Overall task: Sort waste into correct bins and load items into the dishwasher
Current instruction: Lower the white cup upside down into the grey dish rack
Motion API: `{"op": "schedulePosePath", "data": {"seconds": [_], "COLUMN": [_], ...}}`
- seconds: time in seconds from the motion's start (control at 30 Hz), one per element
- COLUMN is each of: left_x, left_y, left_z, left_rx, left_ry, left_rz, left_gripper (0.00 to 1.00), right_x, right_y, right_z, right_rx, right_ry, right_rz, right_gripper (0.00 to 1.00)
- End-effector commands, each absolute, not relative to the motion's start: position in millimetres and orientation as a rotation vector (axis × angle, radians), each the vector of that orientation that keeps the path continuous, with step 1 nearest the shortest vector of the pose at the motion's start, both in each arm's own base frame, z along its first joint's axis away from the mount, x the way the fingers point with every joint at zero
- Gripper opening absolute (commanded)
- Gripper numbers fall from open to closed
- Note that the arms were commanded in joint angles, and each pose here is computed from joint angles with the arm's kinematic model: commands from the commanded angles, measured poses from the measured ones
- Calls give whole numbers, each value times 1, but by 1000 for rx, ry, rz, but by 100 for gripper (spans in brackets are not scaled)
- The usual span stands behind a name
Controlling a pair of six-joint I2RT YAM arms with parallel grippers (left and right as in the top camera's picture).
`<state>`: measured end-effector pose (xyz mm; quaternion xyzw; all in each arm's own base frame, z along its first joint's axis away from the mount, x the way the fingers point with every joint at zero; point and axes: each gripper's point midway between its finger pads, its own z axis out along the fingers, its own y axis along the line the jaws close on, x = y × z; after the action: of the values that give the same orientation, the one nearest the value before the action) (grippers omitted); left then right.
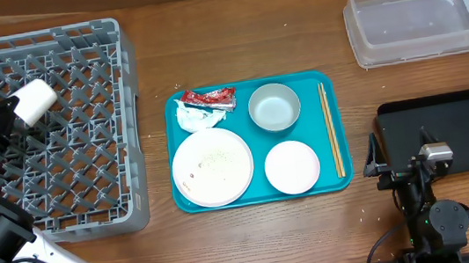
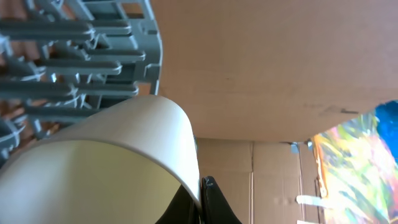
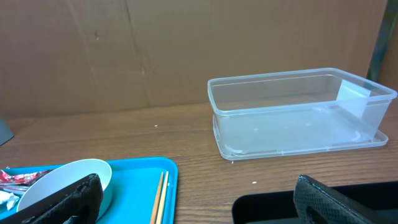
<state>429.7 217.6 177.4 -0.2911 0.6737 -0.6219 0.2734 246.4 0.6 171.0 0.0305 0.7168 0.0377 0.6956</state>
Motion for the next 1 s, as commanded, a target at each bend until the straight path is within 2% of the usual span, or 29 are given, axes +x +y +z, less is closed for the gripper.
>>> {"op": "schedulePosePath", "data": {"seconds": [0.0,0.17,0.5,0.97], "left_x": [440,451,459,450], "left_y": [202,199,196,217], "left_z": [197,194,154,106], "left_rx": [-602,-477,-486,-647], "left_ry": [1751,1779,2013,2274], "left_rz": [-1673,-1599,-1395,-1135], "left_gripper": [4,5,4,5], "right_x": [246,246,246,246], "right_y": [-2,-2,-2,-2], "right_z": [170,170,170,170], "right_rx": [78,78,78,78], "right_ry": [1594,1594,1594,1594], "right_rz": [74,74,73,74], "right_gripper": [100,100,100,100]}}
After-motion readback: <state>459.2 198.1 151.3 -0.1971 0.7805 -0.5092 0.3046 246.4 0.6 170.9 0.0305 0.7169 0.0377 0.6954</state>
